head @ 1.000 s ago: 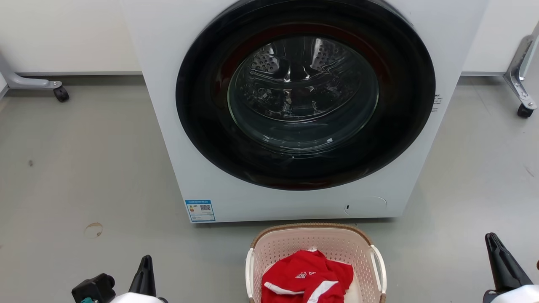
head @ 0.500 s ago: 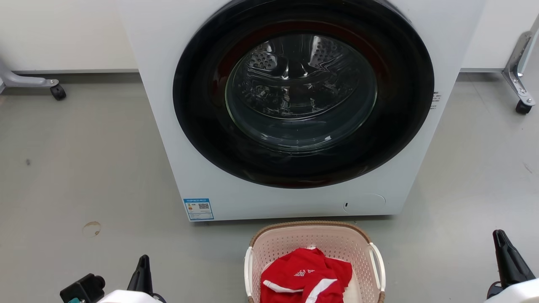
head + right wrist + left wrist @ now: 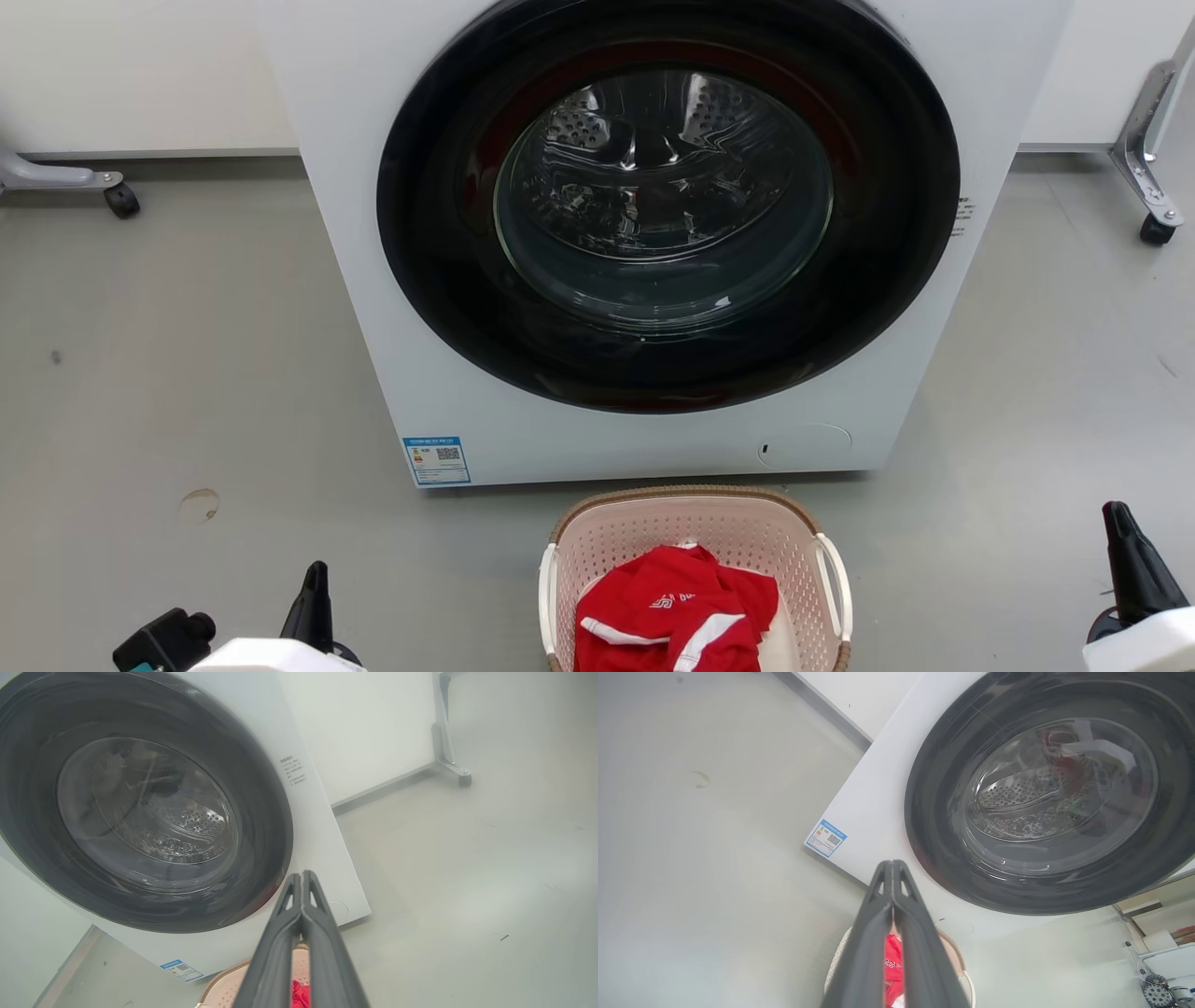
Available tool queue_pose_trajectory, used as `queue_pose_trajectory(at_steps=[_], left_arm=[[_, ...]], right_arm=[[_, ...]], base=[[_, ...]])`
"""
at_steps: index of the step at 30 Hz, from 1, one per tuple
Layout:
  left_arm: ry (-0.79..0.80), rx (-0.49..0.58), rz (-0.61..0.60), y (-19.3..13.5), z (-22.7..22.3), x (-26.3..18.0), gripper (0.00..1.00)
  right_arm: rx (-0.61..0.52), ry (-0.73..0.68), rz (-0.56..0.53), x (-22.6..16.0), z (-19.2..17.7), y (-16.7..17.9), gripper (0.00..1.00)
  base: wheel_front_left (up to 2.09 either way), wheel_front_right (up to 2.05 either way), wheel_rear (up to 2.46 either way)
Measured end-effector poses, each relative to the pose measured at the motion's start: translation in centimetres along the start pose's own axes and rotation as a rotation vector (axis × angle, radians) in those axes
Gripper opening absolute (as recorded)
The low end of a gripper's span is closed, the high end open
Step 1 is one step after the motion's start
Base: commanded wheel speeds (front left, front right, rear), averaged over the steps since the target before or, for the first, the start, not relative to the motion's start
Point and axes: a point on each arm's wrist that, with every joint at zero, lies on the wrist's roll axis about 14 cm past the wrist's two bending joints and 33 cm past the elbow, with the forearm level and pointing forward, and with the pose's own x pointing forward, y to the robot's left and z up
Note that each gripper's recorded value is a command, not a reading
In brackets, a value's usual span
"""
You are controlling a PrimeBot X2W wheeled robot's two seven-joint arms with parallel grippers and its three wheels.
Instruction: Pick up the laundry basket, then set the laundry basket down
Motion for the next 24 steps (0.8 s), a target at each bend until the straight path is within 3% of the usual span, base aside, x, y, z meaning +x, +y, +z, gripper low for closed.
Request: queue_pose_trajectory(at_steps=[24], left_arm=[[0.020, -0.259, -0.028, -0.4, 0.4, 0.8, 0.00]], right_arm=[[0.290, -0.017, -0.028, 1.2, 0.9, -0.5, 0.00]], base=[[0.00, 0.00, 0.00]])
